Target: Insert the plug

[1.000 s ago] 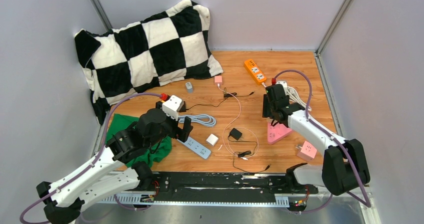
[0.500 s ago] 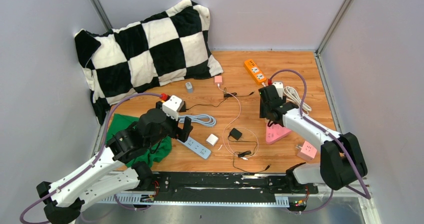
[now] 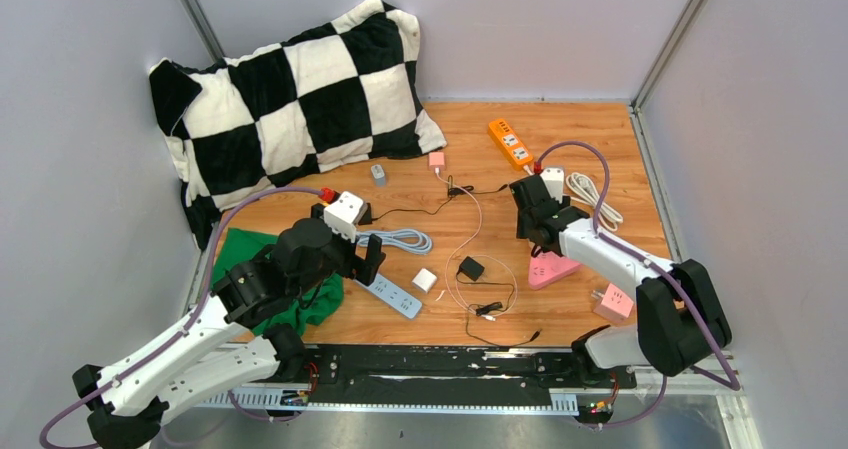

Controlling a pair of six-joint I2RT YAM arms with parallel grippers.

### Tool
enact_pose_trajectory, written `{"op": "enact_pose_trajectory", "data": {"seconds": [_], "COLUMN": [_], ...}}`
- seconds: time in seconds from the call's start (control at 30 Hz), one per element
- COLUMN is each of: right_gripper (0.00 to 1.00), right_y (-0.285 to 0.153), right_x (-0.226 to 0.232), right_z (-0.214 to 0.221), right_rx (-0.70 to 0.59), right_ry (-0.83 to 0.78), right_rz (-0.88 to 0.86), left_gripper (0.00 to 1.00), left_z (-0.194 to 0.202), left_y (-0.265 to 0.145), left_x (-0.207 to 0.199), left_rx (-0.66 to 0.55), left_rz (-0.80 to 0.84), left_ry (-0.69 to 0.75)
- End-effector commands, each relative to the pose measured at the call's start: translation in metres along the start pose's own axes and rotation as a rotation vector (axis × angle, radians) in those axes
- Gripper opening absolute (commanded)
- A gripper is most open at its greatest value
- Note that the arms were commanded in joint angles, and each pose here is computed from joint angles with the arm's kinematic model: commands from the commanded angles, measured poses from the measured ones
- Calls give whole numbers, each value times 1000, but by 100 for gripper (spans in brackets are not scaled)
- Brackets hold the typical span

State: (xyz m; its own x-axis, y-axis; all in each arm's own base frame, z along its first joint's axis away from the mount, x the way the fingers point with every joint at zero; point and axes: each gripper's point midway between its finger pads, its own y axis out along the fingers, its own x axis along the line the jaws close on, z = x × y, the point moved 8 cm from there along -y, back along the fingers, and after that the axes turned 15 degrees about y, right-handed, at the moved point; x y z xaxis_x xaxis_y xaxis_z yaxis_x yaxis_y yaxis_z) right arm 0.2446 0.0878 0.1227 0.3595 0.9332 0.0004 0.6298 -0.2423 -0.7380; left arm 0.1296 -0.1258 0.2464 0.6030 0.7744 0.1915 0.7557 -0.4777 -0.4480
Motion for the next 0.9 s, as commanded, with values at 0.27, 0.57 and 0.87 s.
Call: {"op": "enact_pose_trajectory", "data": {"seconds": [0.27,0.57,0.87], "right_gripper": [0,72,100], "right_y": [-6,-25,-62], "right_x": [-9,10,9], "right_z": [21,-22,-41], "right_rx": [126,15,-20], "right_ry": [-103,-112,-99], "right_rz": [20,-80,-217], "left_gripper": [100,100,100], "left_z": [-1,0,-2], "left_y": [1,2,-1], "left_x": [2,3,6], "left_rx": [-16,-7,-16], "left_rz": [-29,-46,-78], "left_ry": [0,-6,-46]}}
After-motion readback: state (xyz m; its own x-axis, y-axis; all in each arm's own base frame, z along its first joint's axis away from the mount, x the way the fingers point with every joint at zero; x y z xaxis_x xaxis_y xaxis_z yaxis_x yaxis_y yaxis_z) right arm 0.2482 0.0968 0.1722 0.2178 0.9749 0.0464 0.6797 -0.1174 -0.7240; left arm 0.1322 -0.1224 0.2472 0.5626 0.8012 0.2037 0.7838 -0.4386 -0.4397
